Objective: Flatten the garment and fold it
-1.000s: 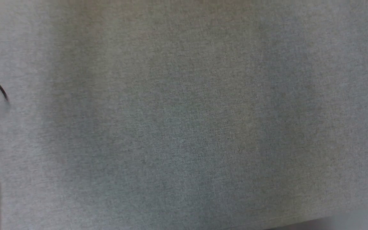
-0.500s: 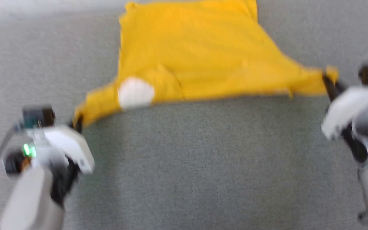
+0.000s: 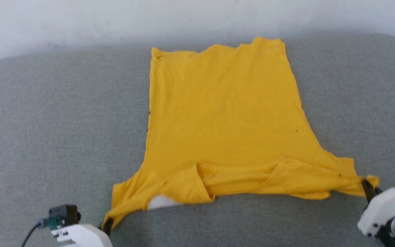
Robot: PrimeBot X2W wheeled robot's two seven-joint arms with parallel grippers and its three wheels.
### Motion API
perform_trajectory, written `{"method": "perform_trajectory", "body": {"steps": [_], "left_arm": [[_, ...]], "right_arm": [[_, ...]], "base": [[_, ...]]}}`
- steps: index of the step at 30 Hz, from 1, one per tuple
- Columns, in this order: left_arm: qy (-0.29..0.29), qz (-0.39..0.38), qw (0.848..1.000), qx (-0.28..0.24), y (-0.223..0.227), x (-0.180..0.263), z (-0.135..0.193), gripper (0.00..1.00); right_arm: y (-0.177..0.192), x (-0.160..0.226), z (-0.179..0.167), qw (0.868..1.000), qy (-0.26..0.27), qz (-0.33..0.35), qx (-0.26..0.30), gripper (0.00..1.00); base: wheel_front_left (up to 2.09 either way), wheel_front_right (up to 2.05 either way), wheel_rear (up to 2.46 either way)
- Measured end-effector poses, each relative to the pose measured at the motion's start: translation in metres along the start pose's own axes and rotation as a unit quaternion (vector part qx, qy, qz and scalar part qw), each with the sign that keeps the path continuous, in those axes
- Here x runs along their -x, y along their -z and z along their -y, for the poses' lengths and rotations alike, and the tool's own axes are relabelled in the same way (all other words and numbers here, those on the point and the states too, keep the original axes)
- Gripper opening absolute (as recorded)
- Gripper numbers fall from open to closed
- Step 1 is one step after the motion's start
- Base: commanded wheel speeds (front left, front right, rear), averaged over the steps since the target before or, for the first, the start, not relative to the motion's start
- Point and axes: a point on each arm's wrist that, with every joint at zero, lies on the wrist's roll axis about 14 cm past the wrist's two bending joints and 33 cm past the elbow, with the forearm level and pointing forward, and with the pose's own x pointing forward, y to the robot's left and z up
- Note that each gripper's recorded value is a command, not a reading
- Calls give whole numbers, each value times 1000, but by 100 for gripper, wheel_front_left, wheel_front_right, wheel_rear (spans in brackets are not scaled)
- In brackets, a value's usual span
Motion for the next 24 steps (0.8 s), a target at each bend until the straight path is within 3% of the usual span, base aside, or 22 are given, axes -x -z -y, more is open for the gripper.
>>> {"method": "perform_trajectory", "body": {"steps": [10,15,16,17,24], "left_arm": [[-13,-43,998,31,40,19,-5,0],[-15,-44,998,32,40,18,-5,0],[-15,-43,998,32,40,18,-5,0],[-15,-41,999,33,40,18,-5,0],[-9,-26,999,38,36,21,-1,0]], "right_arm": [[79,18,16,989,16,-139,-43,0],[87,14,13,986,13,-159,-43,1],[86,13,13,986,13,-160,-42,42],[86,13,13,986,12,-159,-39,97],[51,9,8,996,6,-85,-34,100]], "base": [[0,0,0],[0,0,0],[0,0,0],[0,0,0],[0,0,0]]}}
